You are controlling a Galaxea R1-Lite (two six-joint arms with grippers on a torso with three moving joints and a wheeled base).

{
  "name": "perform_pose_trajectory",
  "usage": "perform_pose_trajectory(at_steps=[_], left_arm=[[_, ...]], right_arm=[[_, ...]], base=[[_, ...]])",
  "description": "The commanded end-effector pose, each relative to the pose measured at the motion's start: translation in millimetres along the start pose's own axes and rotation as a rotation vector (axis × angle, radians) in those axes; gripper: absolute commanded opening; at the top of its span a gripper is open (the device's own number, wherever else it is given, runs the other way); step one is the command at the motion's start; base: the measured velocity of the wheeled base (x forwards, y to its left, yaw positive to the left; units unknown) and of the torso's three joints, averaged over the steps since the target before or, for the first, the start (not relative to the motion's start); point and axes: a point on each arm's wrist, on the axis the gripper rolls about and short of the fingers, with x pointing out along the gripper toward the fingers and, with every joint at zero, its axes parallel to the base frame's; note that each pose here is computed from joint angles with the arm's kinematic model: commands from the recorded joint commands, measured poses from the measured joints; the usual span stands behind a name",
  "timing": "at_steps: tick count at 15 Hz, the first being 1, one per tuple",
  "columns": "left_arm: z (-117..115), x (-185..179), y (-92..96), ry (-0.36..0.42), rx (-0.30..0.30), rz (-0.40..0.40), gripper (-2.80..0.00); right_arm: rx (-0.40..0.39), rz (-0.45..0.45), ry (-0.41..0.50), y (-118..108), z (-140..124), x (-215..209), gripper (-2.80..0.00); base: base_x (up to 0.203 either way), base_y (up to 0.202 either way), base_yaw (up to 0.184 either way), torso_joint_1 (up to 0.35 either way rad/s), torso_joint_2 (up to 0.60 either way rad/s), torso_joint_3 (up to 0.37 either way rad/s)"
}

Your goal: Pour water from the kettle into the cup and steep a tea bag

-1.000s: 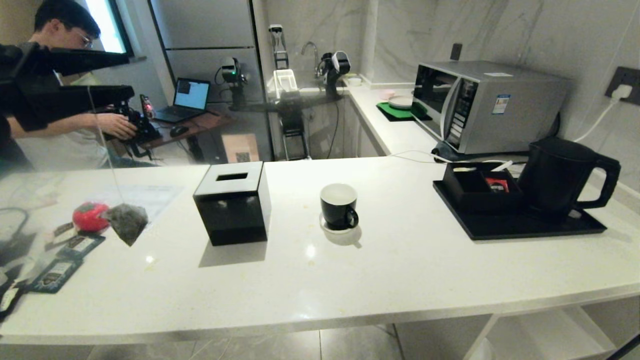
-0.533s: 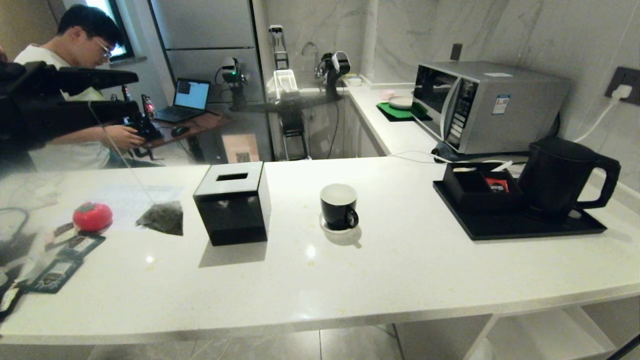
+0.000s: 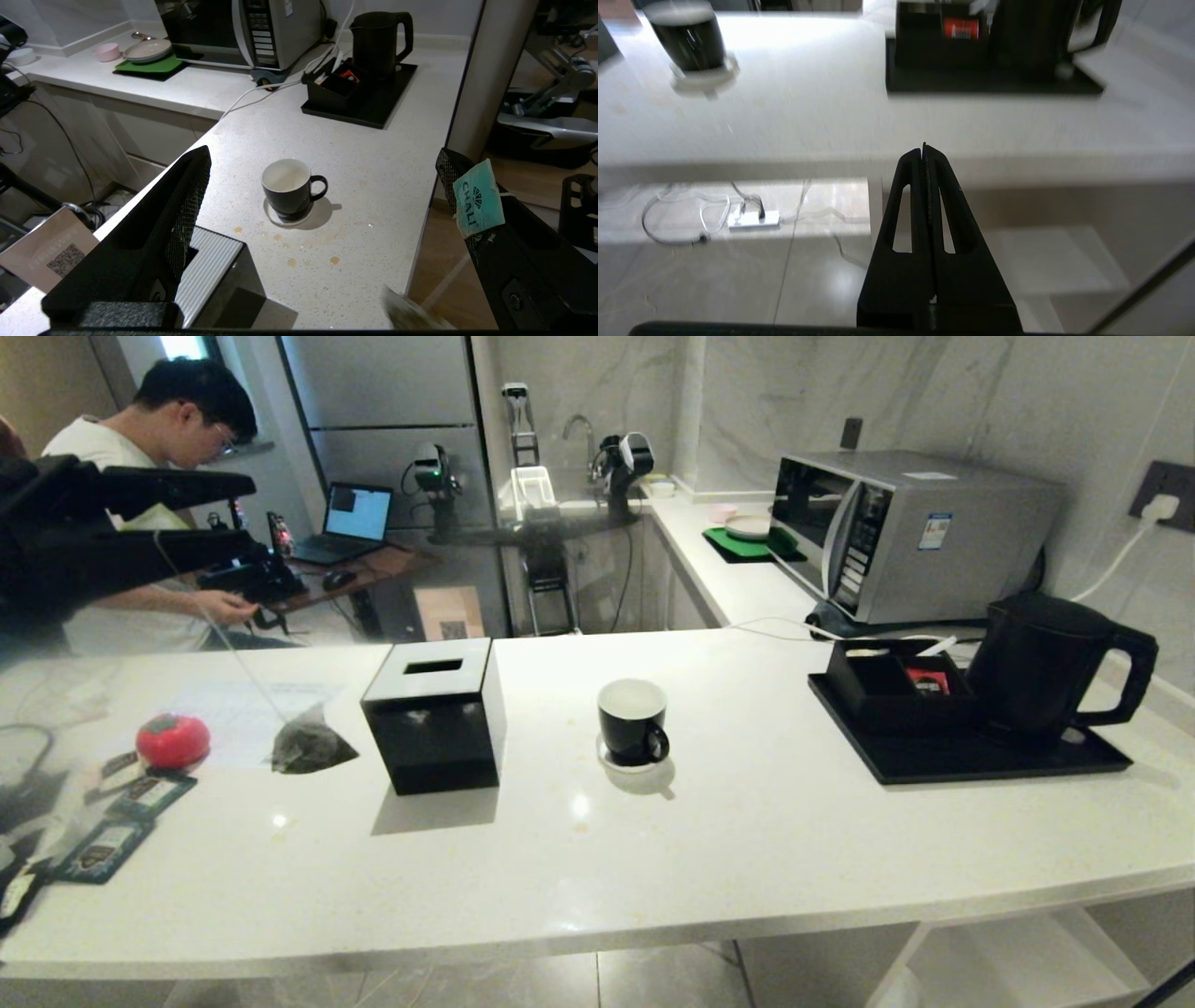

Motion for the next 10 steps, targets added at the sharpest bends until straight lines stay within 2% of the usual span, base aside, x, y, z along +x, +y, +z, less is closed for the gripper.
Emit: perform_pose_trajectory(at_steps=[1,4,7,10], left_arm=[[1,2,-0.6,-0.003,0.003,-0.015,0.0],[2,9,-3.4,-0.007,0.006,-0.045,0.0],[1,16,-5.5,-0.009,0.001,-0.076,0.0],[0,16,-4.0,-0.008,-0.003,-0.073,0.0]], right_arm=[[-0.001,0.005,-0.021,-1,23,-2,-2.8],[-0.015,0.053,0.008,-1,56,8,-2.8],[-0.039,0.175,0.036,-1,95,29,-2.8],[-0.047,0.268,0.058,3,125,65,-2.8]], base=[[0.0,0.0,0.0,0.0,0.0,0.0],[0.0,0.0,0.0,0.0,0.0,0.0],[0.0,0.0,0.0,0.0,0.0,0.0],[0.0,0.0,0.0,0.0,0.0,0.0]])
